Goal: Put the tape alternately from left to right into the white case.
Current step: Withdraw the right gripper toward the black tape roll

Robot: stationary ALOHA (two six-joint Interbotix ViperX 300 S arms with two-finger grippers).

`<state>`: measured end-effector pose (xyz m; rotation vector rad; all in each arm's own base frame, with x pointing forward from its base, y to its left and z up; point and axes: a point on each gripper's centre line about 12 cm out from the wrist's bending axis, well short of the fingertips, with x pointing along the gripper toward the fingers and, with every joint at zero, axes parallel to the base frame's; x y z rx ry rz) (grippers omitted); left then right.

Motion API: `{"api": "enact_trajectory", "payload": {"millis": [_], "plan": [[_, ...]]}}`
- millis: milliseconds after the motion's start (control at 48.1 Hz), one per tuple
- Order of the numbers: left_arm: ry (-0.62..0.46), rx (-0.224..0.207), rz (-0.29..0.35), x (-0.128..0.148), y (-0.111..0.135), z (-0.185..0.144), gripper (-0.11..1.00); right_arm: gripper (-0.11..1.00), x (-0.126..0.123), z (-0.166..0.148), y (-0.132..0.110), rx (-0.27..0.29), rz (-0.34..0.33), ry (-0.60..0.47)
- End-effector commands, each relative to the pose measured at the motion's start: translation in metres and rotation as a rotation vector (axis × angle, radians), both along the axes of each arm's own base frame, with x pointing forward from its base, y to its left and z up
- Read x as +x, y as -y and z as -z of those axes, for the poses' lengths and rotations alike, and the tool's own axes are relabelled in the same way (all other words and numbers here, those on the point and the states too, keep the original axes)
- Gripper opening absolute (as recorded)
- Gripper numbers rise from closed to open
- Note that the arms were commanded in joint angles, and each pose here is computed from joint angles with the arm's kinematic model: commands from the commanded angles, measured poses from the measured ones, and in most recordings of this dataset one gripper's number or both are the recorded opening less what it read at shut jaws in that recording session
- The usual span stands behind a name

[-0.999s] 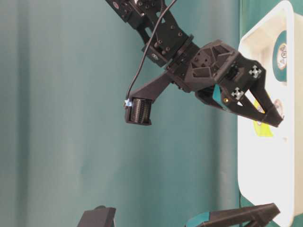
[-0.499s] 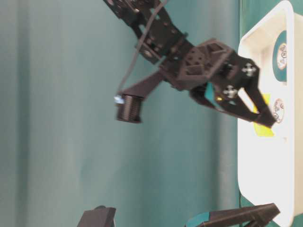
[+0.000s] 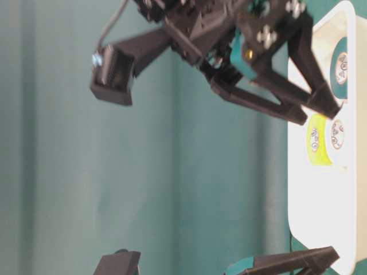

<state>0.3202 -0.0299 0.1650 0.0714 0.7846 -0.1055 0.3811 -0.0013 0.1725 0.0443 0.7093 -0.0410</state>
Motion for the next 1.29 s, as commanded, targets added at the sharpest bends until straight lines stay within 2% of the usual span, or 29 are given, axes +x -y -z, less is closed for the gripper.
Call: {"api": "enact_trajectory", "payload": {"millis": [0,250,582,791,1269], "plan": [[0.041,-0.006,0.001,0.006,0.002,-0.013,0.87,0.8,-0.001,-0.014,-0.009,0.01,-0.028,0.059],[0.042,-0.008,0.009,0.006,0.005,-0.013,0.86,0.8,-0.008,-0.01,-0.026,0.034,-0.071,0.077],[0.043,-0.006,0.01,0.006,0.005,-0.013,0.86,0.79,-0.019,0.002,-0.029,0.081,-0.042,0.039],[0.035,-0.006,0.01,0.008,0.005,-0.008,0.86,0.79,-0.019,0.003,-0.029,0.081,-0.042,0.037],[-0.066,0.004,-0.001,0.026,0.003,0.029,0.86,0.79,-0.019,0.002,-0.029,0.08,-0.044,0.042]]}}
